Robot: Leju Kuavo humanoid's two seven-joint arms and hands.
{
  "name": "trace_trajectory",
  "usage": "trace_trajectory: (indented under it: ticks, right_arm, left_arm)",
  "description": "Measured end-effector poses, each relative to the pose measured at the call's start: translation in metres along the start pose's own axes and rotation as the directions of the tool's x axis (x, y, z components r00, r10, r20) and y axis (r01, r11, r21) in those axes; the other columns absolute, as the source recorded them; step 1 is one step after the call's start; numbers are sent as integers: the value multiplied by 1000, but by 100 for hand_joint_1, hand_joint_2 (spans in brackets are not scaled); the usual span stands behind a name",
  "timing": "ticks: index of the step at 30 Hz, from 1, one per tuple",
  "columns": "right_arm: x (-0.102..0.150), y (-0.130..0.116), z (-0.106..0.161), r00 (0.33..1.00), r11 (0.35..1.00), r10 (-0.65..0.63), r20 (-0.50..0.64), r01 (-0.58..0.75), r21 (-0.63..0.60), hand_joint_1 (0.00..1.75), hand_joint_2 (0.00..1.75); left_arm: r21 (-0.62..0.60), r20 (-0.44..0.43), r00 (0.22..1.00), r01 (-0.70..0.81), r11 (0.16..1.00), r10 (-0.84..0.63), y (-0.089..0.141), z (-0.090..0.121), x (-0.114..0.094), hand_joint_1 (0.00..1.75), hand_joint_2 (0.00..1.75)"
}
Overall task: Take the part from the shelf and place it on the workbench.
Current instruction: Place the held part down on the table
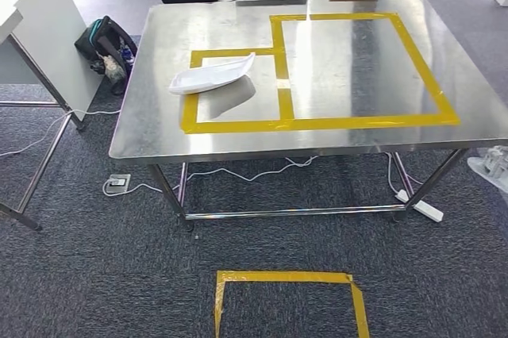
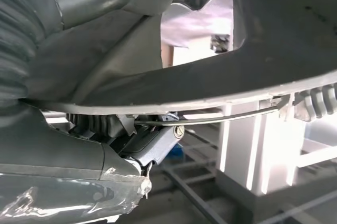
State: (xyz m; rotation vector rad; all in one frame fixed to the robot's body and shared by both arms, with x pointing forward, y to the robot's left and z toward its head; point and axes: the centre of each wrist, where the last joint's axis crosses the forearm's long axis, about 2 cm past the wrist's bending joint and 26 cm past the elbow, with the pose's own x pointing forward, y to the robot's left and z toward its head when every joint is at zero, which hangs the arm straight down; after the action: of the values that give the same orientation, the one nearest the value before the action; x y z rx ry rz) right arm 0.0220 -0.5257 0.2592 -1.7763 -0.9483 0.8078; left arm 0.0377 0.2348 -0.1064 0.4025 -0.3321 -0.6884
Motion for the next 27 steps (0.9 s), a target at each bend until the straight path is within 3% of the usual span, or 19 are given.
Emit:
trace_trajectory:
  ticks: [11,27]
  right_arm:
    - [-2,21,7,996,998,-56,-69,58,21,175,175]
    - [4,52,1,966,961,-250,-58,255,110,175,175]
  left_arm:
    - [12,-22,1000,1,1000,-1,1,-1,0,0,175]
    - [2,-31,1000,2,1000,-2,4,-2,0,0,175]
